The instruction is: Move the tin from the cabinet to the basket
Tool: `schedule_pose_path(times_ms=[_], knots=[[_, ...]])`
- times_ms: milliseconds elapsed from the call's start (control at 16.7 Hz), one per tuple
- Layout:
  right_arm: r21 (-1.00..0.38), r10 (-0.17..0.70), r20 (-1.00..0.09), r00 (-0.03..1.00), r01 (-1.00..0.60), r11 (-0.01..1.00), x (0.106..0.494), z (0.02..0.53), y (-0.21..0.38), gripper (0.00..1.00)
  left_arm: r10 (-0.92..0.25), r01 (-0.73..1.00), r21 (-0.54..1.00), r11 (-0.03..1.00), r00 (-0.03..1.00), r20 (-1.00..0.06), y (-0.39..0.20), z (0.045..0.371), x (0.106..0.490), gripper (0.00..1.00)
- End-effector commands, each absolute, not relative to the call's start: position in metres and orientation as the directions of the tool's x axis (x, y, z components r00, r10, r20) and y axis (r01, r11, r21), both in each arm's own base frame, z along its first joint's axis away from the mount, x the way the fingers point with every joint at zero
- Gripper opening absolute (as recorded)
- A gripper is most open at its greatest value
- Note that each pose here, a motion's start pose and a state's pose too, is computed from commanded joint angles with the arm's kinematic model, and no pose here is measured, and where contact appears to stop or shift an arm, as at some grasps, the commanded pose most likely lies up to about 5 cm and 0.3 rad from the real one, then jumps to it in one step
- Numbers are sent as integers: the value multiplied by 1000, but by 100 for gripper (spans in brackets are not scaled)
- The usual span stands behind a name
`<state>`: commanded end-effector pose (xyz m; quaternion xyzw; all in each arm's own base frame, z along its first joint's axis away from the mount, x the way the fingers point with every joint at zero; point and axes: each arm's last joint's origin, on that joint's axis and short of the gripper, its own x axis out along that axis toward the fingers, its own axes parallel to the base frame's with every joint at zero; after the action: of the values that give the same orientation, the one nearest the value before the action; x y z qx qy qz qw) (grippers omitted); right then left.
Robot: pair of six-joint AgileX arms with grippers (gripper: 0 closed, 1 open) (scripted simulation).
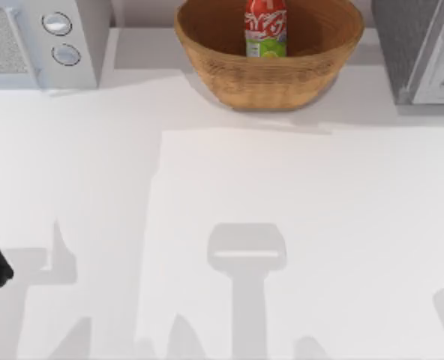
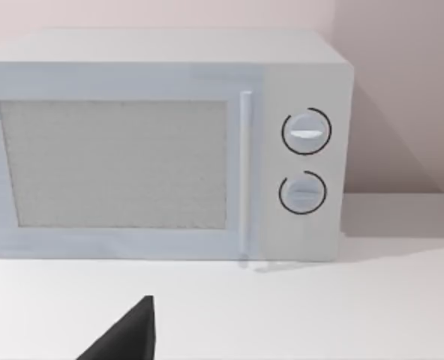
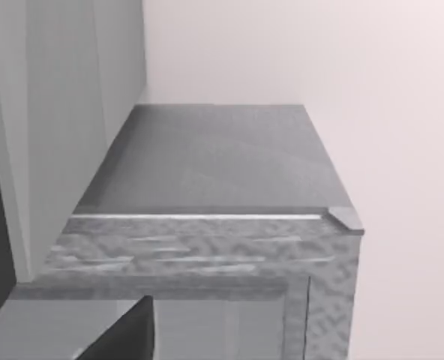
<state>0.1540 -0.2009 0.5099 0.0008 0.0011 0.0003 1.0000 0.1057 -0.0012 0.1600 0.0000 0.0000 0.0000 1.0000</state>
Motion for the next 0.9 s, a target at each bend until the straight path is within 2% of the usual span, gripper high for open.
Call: schedule_pose_path(times_ms=[180, 420, 720, 900], knots=[[1, 1, 1, 1000, -1, 1000, 167, 512, -193, 100, 0, 0, 0, 1000, 1000, 0, -1, 160, 106, 100], [4, 7, 6, 1000, -7, 1000, 205, 515, -159, 100, 0, 0, 0, 1000, 1000, 0, -1, 160, 106, 100], [9, 9, 9, 1000, -9, 1000, 252, 516, -75, 100, 0, 0, 0, 1000, 1000, 0, -1, 160, 106, 100], [10, 5, 9, 1000, -5, 1000, 261, 516, -9, 100, 0, 0, 0, 1000, 1000, 0, -1, 160, 106, 100]])
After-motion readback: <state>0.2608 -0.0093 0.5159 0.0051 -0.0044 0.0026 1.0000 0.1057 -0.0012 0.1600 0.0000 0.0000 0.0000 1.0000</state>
